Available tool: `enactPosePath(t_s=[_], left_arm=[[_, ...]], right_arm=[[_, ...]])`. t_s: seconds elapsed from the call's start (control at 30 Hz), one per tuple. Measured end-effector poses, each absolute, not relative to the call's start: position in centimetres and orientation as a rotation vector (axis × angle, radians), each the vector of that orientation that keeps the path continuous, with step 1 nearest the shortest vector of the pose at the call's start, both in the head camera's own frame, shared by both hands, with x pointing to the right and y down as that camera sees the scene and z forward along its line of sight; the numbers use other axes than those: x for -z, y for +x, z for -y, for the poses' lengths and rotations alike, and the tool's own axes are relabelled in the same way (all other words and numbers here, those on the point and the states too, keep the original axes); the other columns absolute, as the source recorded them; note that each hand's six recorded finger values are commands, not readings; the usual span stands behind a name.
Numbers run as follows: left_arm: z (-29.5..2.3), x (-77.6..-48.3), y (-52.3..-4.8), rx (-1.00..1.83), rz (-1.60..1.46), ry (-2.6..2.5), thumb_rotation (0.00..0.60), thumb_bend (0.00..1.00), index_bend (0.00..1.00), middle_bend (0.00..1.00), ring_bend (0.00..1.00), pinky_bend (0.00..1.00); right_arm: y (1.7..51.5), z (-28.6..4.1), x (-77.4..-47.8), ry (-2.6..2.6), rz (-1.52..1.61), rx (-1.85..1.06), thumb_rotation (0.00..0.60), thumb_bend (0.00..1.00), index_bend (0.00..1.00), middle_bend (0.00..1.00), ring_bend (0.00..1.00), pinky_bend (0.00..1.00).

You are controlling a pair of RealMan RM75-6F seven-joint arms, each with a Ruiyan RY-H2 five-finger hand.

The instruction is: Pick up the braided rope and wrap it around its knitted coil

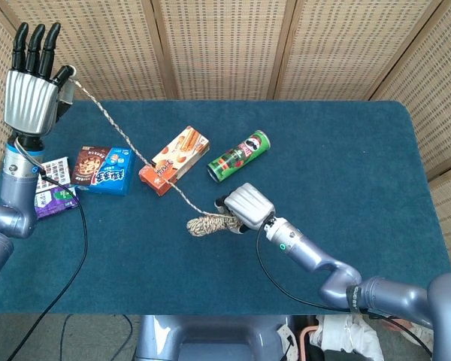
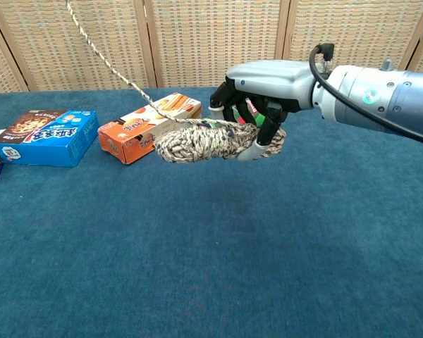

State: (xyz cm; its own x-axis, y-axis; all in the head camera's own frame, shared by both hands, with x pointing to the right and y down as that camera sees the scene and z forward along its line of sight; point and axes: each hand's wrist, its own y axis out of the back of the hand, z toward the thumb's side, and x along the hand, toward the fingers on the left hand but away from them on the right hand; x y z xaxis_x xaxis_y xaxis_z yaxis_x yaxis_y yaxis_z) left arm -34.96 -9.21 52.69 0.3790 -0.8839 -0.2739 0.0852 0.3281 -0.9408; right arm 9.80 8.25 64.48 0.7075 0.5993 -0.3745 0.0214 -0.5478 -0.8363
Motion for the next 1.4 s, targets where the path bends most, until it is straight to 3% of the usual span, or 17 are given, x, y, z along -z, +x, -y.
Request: enactPosePath(t_s=[0.23,0.57,1.03,1.4], left_arm=[[7.6,-56.8,-34.5,0.85,-0.873,-1.081,0.6,0.58,0.85,0.0,0.0,0.0],[2.7,-62.0,-32.8,0.83,-0.671,-1.181,0.6,0.58,0.85,0.0,0.0,0.0],[-4.0,-62.2,-30.1,0.56,-0.51,-1.269,0.6,0.58,0.85,0.0,0.0,0.0],[-7.5,-60.3,-25.5,0.304,-0.638,-1.442,0.6,0.58,0.85,0.0,0.0,0.0]], right_arm=[[9.5,-7.9,-63.3,-2.173,0.597,-0.813,0.6,0.53,0.69,0.75,0.6,0.71],[8.9,-6.7,-61.6,-2.399,0.847,-0.833,0.6,0.54,0.69,0.75,0.6,0.71],[9.7,-3.6,-62.2,-2.244,1.124,-1.157,0.6,0.55,0.69,0.76,0.6,0.74],[6.4,-3.8,-63.2,-1.971,1.039,-1.306,0.6,0.56,0.7,0.76,0.6,0.75]])
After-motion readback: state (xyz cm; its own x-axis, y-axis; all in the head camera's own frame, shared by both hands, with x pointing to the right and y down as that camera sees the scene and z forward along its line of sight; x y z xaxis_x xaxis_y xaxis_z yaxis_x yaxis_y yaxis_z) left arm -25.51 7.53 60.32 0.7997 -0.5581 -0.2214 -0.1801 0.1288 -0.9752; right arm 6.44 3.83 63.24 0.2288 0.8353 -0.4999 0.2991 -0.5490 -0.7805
